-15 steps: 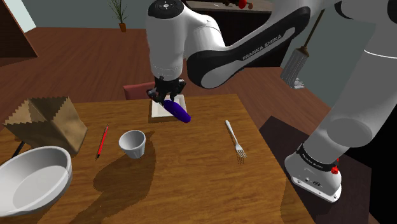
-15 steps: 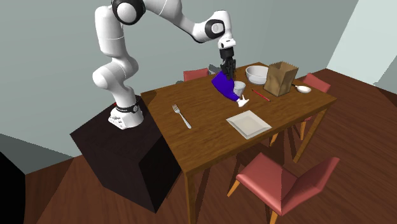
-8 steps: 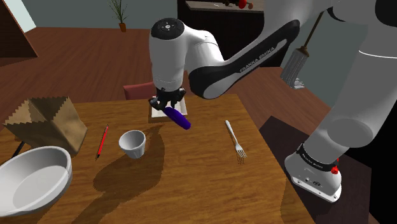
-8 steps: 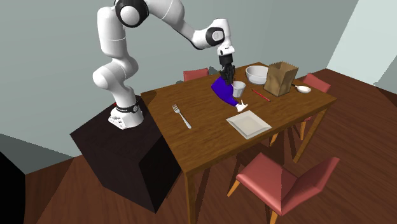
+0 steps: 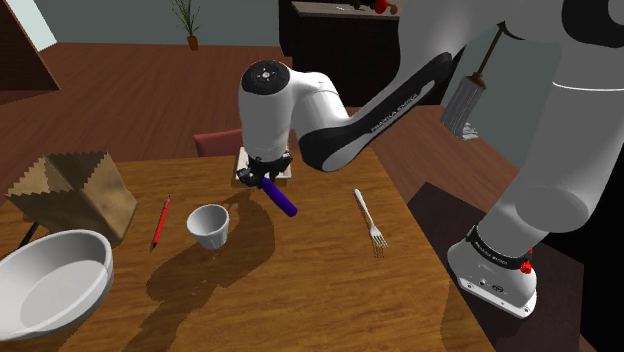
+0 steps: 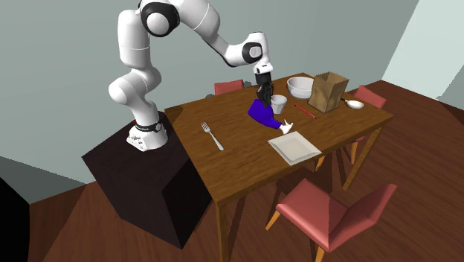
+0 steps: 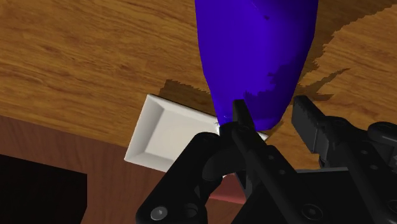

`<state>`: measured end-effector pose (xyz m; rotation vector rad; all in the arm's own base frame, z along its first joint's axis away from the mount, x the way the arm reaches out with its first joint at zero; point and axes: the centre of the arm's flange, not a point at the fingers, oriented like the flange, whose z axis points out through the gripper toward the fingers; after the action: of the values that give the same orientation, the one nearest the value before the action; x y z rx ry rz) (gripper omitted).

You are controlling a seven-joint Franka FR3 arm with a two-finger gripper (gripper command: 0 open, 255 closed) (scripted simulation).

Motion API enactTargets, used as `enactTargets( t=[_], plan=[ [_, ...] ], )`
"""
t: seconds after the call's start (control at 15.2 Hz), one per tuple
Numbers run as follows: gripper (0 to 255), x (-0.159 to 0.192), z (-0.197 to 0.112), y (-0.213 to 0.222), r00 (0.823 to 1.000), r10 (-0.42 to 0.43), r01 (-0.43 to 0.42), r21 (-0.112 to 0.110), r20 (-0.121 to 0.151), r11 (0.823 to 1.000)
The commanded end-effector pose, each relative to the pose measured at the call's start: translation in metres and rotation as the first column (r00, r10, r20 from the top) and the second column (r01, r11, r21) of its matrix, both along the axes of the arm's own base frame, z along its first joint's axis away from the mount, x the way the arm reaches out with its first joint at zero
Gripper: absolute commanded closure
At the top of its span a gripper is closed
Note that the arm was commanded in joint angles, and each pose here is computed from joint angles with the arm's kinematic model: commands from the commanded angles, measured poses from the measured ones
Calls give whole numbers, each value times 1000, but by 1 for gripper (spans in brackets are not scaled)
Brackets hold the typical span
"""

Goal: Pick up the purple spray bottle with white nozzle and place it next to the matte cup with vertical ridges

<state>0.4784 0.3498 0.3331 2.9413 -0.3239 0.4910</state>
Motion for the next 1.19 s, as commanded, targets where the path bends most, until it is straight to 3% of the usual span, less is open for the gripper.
enactTargets(
  t=[0.0,0.2,0.73,0.79,1.12],
  plan=[
    [255,0,-10,1,1000,0,0,0,1,1000],
    [255,0,-25,1,1000,0,0,0,1,1000],
    [255,0,-25,1,1000,0,0,0,1,1000],
    [0,0,-25,1,1000,0,0,0,1,1000],
    [0,0,-25,1,1000,0,0,0,1,1000]
  ],
)
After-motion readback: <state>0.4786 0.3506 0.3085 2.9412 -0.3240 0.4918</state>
